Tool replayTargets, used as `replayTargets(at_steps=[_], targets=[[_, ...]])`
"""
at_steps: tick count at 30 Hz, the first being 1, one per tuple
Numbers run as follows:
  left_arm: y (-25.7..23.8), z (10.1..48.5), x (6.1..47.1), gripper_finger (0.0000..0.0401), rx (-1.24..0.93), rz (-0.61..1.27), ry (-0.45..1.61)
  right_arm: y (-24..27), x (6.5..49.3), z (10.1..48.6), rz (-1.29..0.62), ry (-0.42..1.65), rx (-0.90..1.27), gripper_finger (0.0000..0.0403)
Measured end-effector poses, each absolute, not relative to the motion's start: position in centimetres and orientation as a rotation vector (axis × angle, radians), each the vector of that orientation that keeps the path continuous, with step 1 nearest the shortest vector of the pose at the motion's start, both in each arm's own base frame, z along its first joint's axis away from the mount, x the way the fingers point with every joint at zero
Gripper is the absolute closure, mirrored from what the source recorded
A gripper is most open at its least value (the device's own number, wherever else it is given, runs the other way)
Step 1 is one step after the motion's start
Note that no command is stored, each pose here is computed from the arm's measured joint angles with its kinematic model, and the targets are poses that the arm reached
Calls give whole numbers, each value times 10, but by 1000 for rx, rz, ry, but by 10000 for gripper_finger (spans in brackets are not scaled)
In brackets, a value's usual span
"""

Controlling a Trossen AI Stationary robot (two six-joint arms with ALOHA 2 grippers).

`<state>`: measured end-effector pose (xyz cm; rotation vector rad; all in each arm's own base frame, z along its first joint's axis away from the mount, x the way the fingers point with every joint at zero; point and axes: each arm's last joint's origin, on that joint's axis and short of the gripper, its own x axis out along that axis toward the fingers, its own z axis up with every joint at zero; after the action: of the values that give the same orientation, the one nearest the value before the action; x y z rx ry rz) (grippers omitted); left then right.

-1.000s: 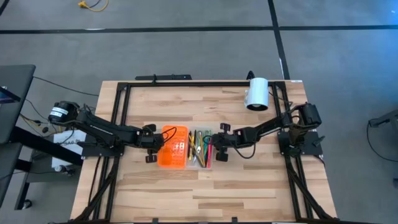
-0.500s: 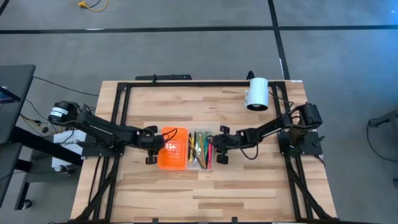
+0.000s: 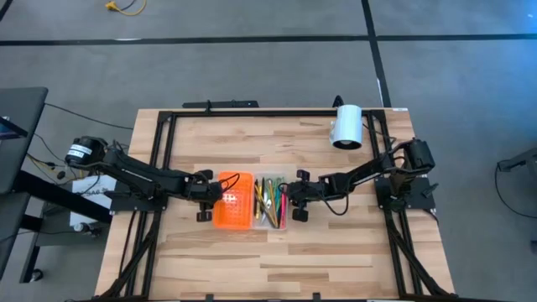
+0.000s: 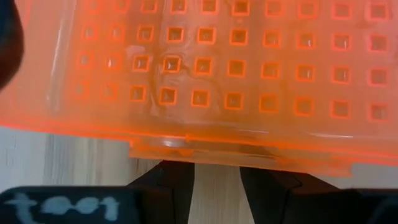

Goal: Pick & place school supplies into a supply box
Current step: Close the supply box

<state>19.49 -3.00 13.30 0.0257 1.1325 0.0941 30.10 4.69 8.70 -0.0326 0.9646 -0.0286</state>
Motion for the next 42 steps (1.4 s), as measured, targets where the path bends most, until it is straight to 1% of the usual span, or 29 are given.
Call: replayTargets(at_steps=[8, 17, 32, 42], targets=[[-32, 144, 203, 285, 59, 60, 1115, 47, 301, 87, -28, 965, -33, 333], [-32, 151, 206, 285, 63, 65, 1129, 47, 301, 87, -29, 965, -33, 333], [-31, 166, 200, 285, 43, 68, 1070, 47, 301, 87, -29, 964, -33, 333], [-31, 167, 199, 285, 28, 71, 1071, 47, 301, 87, -29, 961, -32, 333]])
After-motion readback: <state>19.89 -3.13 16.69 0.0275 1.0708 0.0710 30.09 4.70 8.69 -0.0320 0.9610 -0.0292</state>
